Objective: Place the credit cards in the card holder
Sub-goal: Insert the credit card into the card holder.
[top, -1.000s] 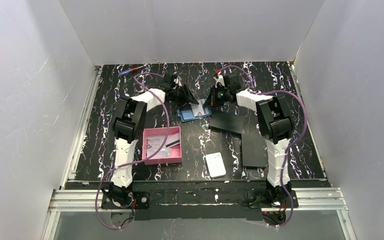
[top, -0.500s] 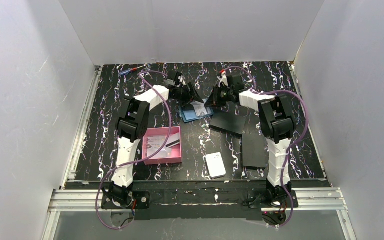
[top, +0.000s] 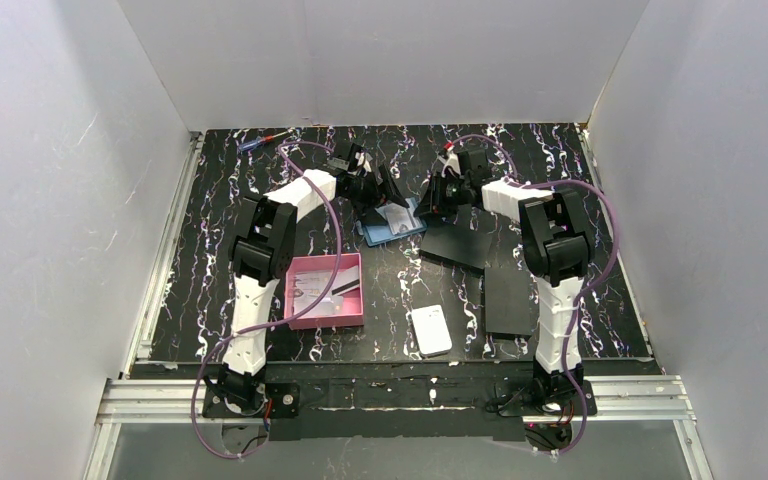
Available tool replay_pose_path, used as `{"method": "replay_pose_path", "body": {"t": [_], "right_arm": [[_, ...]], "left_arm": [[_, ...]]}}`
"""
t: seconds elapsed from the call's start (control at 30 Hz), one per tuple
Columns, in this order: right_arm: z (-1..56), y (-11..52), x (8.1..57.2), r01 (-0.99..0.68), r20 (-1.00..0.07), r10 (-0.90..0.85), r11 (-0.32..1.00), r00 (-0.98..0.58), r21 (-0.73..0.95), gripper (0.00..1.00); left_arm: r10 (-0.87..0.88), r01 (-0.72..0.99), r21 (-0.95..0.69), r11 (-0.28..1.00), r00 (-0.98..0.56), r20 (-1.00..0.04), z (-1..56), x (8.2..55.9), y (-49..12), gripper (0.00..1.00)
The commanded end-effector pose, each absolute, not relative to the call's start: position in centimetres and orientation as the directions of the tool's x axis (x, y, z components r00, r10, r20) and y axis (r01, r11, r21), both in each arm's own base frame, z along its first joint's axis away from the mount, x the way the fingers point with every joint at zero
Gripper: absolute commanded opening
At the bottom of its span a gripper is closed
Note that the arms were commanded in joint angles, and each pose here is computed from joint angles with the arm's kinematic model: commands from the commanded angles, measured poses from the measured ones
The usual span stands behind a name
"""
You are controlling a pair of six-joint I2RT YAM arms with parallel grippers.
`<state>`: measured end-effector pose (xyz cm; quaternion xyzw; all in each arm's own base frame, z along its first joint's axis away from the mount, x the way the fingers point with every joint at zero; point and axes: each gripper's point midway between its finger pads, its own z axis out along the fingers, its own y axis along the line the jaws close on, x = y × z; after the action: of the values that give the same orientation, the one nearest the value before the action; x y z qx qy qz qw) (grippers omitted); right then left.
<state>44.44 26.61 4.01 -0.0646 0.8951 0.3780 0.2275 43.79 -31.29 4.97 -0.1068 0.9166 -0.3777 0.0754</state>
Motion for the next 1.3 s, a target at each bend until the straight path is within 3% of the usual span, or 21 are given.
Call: {"method": "replay_pose_path", "body": {"t": [0.0,0.23,0.63,0.97,1.1,1.27], "right_arm": [[3.5,27.6,44.3,-0.301,-0.452,0.04,0.693,-0.891,0.655,0.3],[3.9,29.1,43.5,-0.31,-0.449,0.051,0.654,-0.892,0.69,0.2],[6.2,29.0,44.0,-0.34,-0.483,0.068,0.625,-0.873,0.703,0.22],[6.6,30.4,43.0,-0.329,-0.449,0.09,0.558,-0.889,0.762,0.23],[6.6,28.9,44.0,-0.324,-0.469,0.083,0.617,-0.879,0.717,0.33],[8.0,25.2,46.4,-0.302,-0.53,0.085,0.741,-0.844,0.6,0.55]], "left_arm": [[-0.224,-0.143,-0.7,0.7,-0.974,-0.026,5.3,42.4,-31.5,0.77],[-0.184,-0.063,-0.728,0.683,-0.979,-0.088,7.0,43.4,-34.7,0.72],[-0.095,0.022,-0.672,0.74,-0.986,-0.137,6.6,43.3,-34.5,0.78],[-0.119,-0.023,-0.78,0.625,-0.991,-0.066,7.6,44.3,-36.5,0.79],[-0.09,0.017,-0.744,0.668,-0.991,-0.104,8.2,44.3,-35.4,0.8],[-0.071,0.081,-0.739,0.669,-0.983,-0.172,12.2,44.5,-32.1,0.85]]}}
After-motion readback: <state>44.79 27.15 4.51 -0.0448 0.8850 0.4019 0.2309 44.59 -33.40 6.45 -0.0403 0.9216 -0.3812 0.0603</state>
